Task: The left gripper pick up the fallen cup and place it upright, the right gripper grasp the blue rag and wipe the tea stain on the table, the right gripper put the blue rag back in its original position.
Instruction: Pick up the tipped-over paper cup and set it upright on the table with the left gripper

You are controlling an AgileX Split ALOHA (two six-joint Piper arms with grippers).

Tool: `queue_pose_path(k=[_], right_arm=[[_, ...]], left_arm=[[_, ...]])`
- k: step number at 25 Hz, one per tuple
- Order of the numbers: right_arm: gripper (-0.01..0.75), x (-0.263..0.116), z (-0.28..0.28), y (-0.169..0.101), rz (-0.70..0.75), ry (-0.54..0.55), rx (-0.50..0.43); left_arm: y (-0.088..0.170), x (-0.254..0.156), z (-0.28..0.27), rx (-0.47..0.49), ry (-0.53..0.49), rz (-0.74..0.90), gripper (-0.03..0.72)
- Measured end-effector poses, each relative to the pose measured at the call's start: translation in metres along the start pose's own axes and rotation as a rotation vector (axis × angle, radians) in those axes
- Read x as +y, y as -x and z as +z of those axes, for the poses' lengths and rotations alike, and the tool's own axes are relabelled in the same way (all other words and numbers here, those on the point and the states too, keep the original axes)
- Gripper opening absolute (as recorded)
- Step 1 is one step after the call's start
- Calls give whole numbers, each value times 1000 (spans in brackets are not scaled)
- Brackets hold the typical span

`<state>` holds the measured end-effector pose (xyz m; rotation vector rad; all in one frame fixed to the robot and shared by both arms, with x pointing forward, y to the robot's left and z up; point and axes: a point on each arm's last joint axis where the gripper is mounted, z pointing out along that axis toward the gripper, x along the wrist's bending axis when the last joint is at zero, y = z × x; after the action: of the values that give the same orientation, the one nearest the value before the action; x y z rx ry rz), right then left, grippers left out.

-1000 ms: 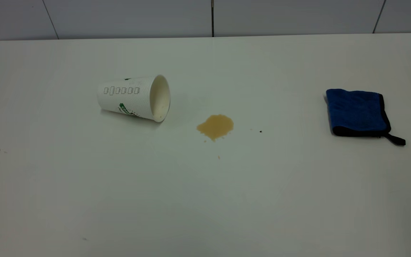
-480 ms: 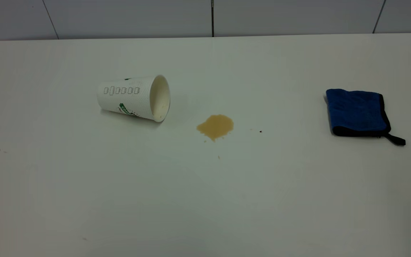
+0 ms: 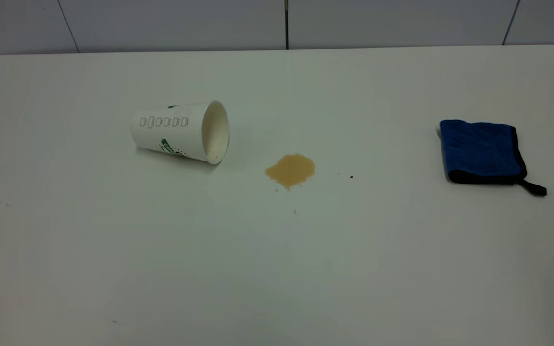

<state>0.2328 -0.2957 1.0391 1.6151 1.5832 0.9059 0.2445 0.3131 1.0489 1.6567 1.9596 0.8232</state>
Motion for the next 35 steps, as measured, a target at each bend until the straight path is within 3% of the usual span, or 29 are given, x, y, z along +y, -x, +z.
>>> queue_pose_path(k=[5, 12, 18, 25, 31, 35], right_arm=[[563, 0, 0, 0, 0, 0, 0], [563, 0, 0, 0, 0, 0, 0], [563, 0, 0, 0, 0, 0, 0], [563, 0, 0, 0, 0, 0, 0], [563, 0, 0, 0, 0, 0, 0], [563, 0, 0, 0, 1, 0, 0]], left_arm=[[7, 70, 13, 3, -85, 25, 590], [23, 164, 61, -28, -189, 109, 723], [59, 211, 109, -29, -240, 260, 723], [147, 223, 169, 114, -226, 451, 723], [235, 198, 216, 165, -178, 598, 721], [277, 177, 252, 196, -157, 682, 714]])
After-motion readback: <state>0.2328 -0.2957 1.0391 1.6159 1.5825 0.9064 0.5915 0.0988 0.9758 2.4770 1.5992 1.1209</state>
